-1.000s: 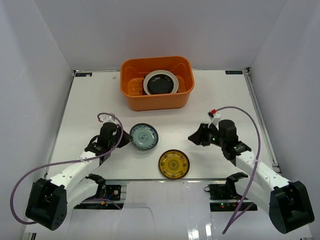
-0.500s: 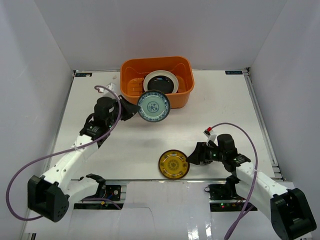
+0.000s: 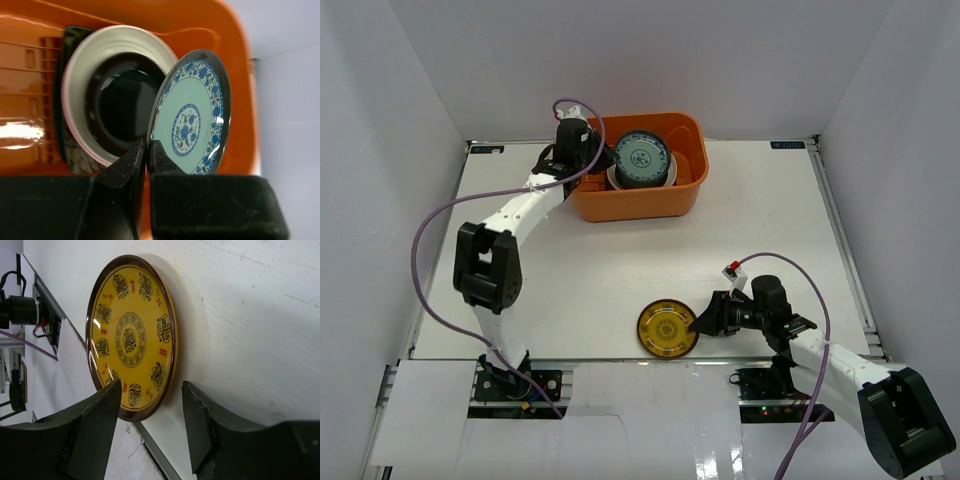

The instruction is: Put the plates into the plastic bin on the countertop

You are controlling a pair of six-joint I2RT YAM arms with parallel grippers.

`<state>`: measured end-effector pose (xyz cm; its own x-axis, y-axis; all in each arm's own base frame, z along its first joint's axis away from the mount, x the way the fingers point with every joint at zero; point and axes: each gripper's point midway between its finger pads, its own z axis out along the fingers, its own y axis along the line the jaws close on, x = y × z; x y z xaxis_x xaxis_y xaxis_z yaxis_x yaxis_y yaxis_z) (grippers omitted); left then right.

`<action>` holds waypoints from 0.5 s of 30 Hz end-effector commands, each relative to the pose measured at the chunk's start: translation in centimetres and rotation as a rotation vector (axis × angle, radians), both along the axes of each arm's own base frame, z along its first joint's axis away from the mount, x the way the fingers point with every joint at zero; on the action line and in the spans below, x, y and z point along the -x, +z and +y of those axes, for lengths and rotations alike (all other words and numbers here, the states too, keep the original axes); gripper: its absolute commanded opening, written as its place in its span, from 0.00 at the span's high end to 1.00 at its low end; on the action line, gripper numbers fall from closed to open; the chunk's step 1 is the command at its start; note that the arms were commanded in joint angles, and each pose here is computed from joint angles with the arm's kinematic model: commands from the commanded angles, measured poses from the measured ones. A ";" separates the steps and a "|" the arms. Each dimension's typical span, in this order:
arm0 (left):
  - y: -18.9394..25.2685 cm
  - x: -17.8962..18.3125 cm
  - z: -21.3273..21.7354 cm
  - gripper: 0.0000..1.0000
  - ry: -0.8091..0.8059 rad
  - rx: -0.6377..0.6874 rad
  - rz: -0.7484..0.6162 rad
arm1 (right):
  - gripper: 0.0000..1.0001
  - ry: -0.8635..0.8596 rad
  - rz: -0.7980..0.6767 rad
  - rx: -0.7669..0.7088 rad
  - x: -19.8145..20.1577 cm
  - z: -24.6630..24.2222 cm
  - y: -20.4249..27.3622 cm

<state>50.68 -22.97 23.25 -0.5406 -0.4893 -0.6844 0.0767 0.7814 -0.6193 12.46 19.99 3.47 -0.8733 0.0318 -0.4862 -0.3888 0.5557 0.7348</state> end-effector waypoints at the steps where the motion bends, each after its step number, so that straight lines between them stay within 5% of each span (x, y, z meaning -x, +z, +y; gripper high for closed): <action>1: 0.8 -2.4 1.1 1.00 0.029 -0.055 -0.024 | 0.42 -0.011 0.064 0.025 1.5 -0.5 -2.0; 6: -1.5 -5.3 1.8 0.98 0.043 -0.109 0.011 | 0.51 -0.050 0.064 0.033 1.0 -0.6 -2.3; 11: -2.7 -5.8 2.3 0.48 0.021 -0.104 0.034 | 0.59 -0.053 0.075 0.022 0.8 -0.3 -2.2; 15: -1.4 -5.5 2.5 0.23 -0.006 -0.081 0.016 | 0.71 -0.083 0.074 0.043 0.3 -0.5 -2.7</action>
<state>56.14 -20.49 16.09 -0.6114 -0.4210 -0.6700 -0.0156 0.8530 -0.5218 12.79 20.09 2.37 -0.8986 0.0762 -0.4321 -0.3083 0.5909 0.7455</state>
